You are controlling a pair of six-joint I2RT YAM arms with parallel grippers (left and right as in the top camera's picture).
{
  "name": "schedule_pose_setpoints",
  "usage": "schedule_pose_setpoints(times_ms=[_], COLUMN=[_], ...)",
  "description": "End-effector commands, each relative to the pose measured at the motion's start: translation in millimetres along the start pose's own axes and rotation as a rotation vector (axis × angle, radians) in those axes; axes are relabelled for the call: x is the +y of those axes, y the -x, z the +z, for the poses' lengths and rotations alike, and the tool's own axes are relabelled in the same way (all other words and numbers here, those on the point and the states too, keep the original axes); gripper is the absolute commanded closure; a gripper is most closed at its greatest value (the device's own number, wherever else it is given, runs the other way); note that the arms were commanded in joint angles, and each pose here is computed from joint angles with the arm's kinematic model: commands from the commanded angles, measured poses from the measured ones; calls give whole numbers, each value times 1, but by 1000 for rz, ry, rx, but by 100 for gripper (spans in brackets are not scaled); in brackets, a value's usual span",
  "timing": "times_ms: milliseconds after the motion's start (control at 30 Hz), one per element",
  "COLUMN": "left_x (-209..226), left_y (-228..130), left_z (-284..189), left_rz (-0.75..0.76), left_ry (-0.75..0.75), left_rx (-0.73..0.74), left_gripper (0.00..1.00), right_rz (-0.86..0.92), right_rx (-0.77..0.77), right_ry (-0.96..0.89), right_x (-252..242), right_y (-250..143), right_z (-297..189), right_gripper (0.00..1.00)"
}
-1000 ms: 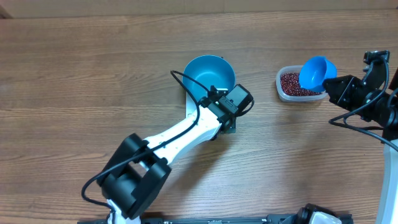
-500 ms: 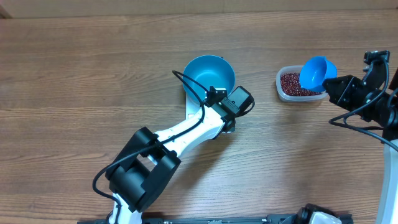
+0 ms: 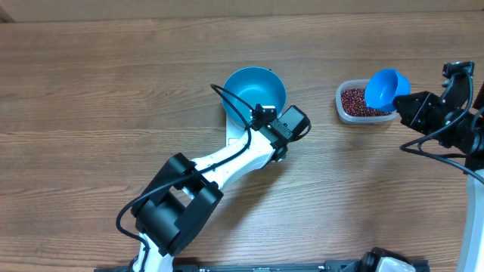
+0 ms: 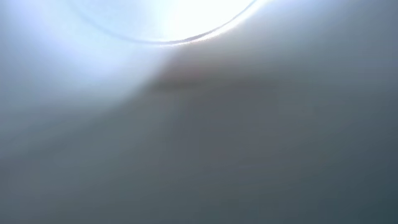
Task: Scoop item into bowl and weigh 150g on scale
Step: 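Lift the left gripper up and back away from the scale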
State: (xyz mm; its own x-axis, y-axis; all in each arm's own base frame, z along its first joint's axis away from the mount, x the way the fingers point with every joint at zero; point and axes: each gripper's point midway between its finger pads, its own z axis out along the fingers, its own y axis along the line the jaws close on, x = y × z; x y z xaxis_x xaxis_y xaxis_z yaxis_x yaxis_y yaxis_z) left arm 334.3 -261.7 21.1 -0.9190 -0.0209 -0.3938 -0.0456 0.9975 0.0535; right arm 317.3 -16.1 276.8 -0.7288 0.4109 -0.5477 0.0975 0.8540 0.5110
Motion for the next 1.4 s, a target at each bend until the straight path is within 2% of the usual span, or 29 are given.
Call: schedule_pose_setpoints(times_ms=[0, 167, 400, 700, 1033, 1167, 1367], left_x=[4, -10, -21, -17, 36, 66, 105], left_y=[-7, 7, 41, 48, 61, 65, 43], left_z=[10, -14, -69, -116, -162, -168, -149], left_rz=[-5, 54, 73, 190, 291, 247, 178], left_ry=[29, -47, -156, -234, -208, -188, -224], left_rx=[14, -1, -99, -142, -192, -201, -167], left_gripper=[96, 96, 96, 96, 96, 95, 95], right_rz=[-2, -2, -2, -2, -2, -2, -3], right_rx=[-5, -5, -5, -6, -6, -6, -8], right_ry=[-5, -4, -4, -4, -4, -4, -4], right_x=[-1, -1, -1, -1, -1, -1, -1], right_y=[1, 1, 1, 1, 1, 1, 2], right_z=[-1, -1, -1, -1, -1, -1, -1], right_gripper=[96, 96, 96, 96, 96, 96, 96])
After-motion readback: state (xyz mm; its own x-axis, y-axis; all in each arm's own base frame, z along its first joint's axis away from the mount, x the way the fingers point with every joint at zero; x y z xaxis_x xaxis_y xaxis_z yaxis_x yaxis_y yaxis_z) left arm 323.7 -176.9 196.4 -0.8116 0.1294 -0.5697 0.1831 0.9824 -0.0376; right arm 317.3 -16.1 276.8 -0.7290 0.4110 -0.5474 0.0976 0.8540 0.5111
